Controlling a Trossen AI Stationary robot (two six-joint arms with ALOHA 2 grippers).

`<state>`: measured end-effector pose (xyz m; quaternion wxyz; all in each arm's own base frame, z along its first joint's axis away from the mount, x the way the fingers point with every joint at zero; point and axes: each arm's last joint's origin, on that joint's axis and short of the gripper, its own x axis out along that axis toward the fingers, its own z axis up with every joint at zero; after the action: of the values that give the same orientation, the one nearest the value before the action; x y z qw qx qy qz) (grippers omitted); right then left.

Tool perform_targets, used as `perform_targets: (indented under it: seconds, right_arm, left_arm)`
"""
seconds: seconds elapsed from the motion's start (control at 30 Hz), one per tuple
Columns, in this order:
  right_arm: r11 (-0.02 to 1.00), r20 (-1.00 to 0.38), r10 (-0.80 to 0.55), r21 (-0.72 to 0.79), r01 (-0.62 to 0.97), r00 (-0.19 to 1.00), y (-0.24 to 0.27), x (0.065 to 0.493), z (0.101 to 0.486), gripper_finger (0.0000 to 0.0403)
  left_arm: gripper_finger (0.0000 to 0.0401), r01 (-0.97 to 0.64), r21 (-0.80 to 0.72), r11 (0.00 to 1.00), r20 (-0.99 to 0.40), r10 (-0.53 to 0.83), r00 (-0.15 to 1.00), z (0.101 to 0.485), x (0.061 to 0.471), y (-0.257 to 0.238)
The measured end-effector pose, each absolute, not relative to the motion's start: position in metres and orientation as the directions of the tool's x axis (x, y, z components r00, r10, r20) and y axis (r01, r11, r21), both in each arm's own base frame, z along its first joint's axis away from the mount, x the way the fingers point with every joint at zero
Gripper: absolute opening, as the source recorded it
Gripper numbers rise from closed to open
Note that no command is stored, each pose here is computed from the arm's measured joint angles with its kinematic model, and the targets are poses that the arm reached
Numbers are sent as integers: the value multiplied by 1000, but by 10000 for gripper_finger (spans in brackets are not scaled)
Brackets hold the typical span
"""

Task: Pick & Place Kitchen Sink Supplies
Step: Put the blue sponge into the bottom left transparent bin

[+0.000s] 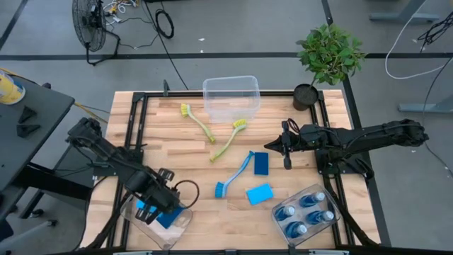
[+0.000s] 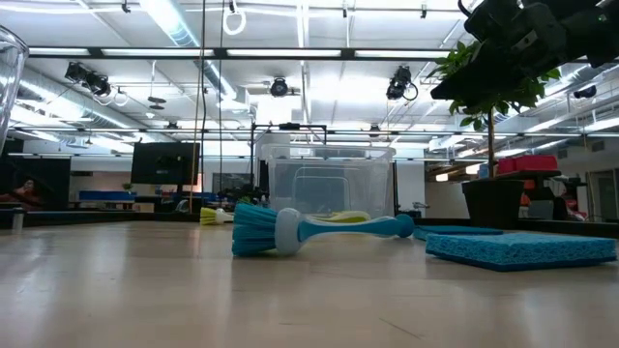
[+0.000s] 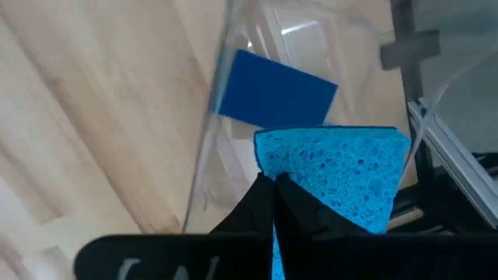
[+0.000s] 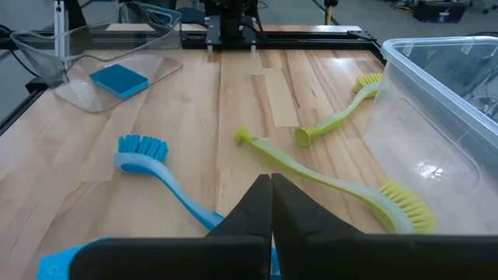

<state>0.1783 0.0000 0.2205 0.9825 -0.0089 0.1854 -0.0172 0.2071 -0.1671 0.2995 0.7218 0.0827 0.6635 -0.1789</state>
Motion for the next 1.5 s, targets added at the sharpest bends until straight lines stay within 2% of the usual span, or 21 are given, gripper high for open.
perform_targets:
  seconds: [0.17,0.3,0.53,0.87,1.13,1.27,1.5]
  right_arm:
    - [999,-364,-37,-24,31,931,0,178,220,4]
    - [999,-364,-38,-25,31,930,0,178,220,4]
    - [999,-365,-41,-27,33,930,0,178,220,4]
    - [996,-363,-91,-19,90,927,-2,178,221,4]
    - [996,-363,-91,-19,90,927,-2,178,221,4]
    - [996,-363,-90,-19,90,928,-2,178,221,4]
    - [996,-363,-91,-19,90,928,-2,178,221,4]
  left_arm:
    - [4,461,-129,878,-981,-180,69,285,201,-181]
    - [3,494,-187,849,-975,-222,12,270,194,-188]
    - [11,520,-178,835,-983,-178,-51,249,181,-190]
    - [13,556,-140,819,-987,-157,-17,248,183,-189]
    - [17,514,-151,844,-986,-162,-24,248,183,-189]
    - [43,514,-151,844,-987,-162,-24,248,183,-189]
    - [127,509,-151,847,-987,-161,-26,248,183,-189]
